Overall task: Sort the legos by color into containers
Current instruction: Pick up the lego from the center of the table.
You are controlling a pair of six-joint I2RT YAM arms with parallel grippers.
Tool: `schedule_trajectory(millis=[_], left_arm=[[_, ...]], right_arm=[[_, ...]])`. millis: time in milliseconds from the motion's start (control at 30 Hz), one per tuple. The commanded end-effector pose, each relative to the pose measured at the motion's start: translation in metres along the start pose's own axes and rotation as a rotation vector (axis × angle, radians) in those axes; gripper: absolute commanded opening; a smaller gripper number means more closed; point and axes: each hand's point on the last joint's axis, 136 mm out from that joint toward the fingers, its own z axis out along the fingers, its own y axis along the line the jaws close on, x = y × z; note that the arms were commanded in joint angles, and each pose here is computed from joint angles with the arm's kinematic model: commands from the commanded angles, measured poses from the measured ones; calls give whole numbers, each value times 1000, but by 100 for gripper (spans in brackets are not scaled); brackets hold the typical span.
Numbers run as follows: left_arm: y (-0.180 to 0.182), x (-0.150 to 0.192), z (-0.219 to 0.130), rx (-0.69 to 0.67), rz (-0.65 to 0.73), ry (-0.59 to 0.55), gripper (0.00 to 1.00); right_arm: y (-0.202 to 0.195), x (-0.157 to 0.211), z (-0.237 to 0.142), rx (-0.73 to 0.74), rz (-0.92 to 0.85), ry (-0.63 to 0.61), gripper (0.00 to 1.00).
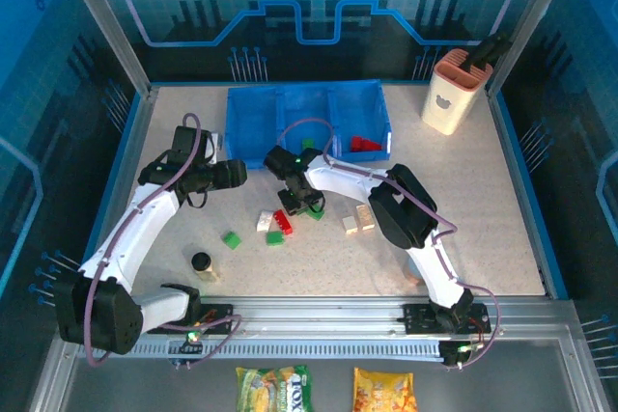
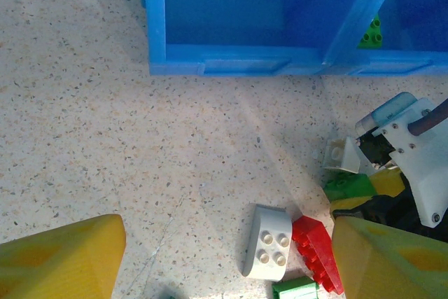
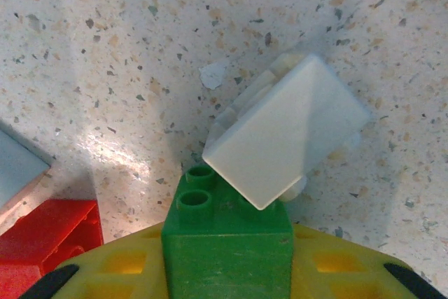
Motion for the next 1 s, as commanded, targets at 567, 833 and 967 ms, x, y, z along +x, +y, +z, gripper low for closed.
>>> schedule_trajectory(millis=[567,833,967], left_arm=[[0,2,7,15,13,19,77],[0,1,7,18,11,20,77],[0,1,6,18,12,21,78]], right_arm=[[-4,-22,-69,9,0,-138,34],[-27,-46,-91,22,35,-190,34],[-40,-64,-98,26,60,-226,35]])
